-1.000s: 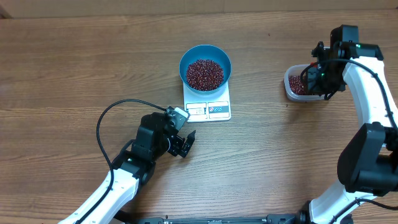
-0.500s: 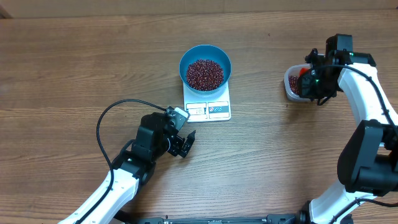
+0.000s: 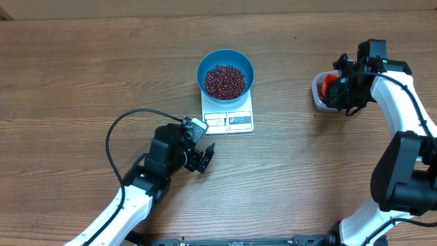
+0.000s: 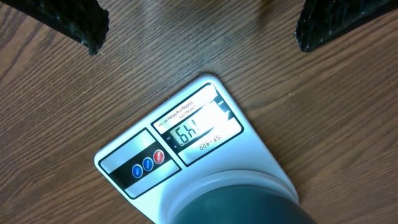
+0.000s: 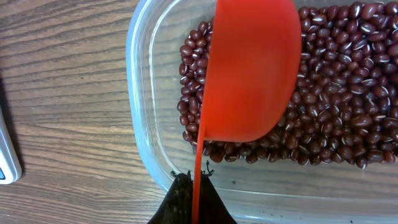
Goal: Scoop item into bowl and weigh 150g on scale
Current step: 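Lower the red scoop into the container and scoop beans with right gripper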
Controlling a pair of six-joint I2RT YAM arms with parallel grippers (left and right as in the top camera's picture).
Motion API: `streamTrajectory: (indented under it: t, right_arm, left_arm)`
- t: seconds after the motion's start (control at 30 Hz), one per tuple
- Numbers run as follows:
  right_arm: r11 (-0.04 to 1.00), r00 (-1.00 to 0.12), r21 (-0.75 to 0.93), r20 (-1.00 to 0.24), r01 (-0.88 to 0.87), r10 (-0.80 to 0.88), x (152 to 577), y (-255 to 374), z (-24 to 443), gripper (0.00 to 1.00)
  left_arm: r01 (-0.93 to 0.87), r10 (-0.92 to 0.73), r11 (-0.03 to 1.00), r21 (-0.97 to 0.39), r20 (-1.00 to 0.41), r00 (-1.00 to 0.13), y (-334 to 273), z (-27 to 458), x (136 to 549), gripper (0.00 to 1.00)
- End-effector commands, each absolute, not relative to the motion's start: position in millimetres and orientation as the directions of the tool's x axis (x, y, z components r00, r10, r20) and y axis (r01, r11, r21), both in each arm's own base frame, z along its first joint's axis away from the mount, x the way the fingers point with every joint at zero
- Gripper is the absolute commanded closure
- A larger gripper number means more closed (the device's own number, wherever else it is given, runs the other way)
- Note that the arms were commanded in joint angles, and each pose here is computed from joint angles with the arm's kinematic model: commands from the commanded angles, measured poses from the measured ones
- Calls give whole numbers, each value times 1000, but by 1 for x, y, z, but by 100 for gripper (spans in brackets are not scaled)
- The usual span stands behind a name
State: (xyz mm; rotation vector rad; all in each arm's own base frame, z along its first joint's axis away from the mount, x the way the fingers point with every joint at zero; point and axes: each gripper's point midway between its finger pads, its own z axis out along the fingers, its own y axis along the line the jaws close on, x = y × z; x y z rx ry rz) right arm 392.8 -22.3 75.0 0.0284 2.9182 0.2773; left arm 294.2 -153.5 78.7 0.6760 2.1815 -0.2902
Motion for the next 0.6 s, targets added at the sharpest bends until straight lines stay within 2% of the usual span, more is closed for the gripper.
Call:
streamTrajectory:
  t: [0.0, 0.2, 0.37, 0.57]
  right_arm:
    - [983, -985, 181, -169, 3, 34, 383, -23, 68, 96]
    - [985, -989, 164, -146, -49, -25, 376, -25, 64, 96]
    - [997, -993, 72, -112, -34, -26, 371, -41, 61, 96]
    - [1000, -996, 22, -90, -18, -16, 369, -50, 76, 96]
  left_arm:
    - [553, 360, 833, 5, -764, -536, -154, 77, 294, 1]
    - [553, 359, 833, 5, -764, -535, -154, 77, 294, 0]
    - [553, 359, 833, 5, -764, -535, -154, 77, 294, 0]
    - [553, 360, 833, 5, -764, -536, -154, 77, 294, 0]
